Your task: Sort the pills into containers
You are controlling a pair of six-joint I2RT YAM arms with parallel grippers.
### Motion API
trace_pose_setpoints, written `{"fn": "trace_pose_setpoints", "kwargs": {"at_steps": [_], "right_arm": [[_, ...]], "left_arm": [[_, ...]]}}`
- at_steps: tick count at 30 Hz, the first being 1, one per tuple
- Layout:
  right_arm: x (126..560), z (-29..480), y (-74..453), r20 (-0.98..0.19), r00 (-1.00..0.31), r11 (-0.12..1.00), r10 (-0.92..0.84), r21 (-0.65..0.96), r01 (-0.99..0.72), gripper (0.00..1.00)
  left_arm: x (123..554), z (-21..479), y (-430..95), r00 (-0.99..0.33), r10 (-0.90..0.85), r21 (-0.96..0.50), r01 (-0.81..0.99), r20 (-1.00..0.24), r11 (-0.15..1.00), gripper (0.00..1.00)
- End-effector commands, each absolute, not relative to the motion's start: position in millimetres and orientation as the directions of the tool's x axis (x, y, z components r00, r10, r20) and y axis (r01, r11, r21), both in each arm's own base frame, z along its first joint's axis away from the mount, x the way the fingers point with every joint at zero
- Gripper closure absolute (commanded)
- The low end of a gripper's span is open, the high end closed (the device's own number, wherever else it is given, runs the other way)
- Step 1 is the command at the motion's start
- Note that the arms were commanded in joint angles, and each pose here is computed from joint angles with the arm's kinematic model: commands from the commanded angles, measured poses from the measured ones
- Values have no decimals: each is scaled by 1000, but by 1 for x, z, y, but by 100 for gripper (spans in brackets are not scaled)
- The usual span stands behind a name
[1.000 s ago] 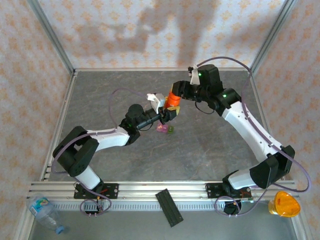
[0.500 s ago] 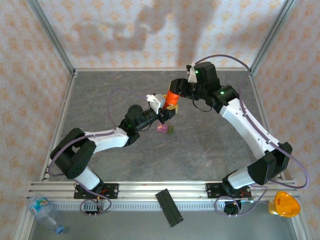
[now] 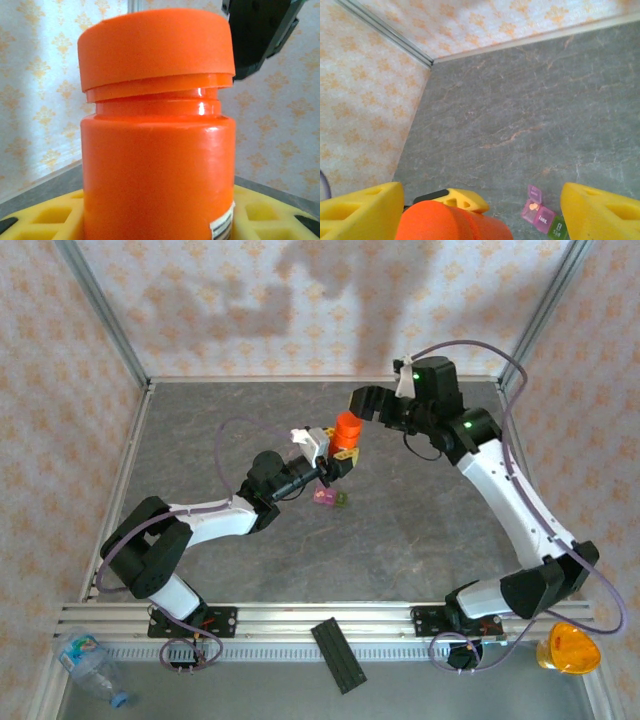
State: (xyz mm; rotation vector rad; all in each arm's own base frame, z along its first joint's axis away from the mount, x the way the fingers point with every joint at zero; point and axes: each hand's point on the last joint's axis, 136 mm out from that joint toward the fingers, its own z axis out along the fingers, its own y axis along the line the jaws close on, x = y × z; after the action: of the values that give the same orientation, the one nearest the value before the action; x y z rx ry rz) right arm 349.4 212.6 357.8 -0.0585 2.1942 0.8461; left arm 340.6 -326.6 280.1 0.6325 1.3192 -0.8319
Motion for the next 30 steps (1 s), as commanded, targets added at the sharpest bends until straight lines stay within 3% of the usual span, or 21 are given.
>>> {"fn": "trace_pose_setpoints", "kwargs": {"at_steps": [1,5,10,20,30], "right_arm": [[327,390,209,-778,-619,759,109,467,-454,19],[311,390,216,-804,-594,718,-13,406,-565,19],[305,382,225,-777,-622,682,-96,404,-610,18],[301,367,235,-728,-669,649,-146,440,-620,18],[299,357,236,-706,-690,646,-162,452,-615,26]], "left_arm": [[321,312,-333,67,-237,-49,891,-969,452,100],[315,315,-339,-1,-252,-91,933,-968,348,100],[313,315,-342,-43,-266,-125,947,-963,297,100],[314,314,-344,-53,-264,-131,949,-963,287,100],[316,314,-345,-56,-264,-134,948,-963,288,100]]}}
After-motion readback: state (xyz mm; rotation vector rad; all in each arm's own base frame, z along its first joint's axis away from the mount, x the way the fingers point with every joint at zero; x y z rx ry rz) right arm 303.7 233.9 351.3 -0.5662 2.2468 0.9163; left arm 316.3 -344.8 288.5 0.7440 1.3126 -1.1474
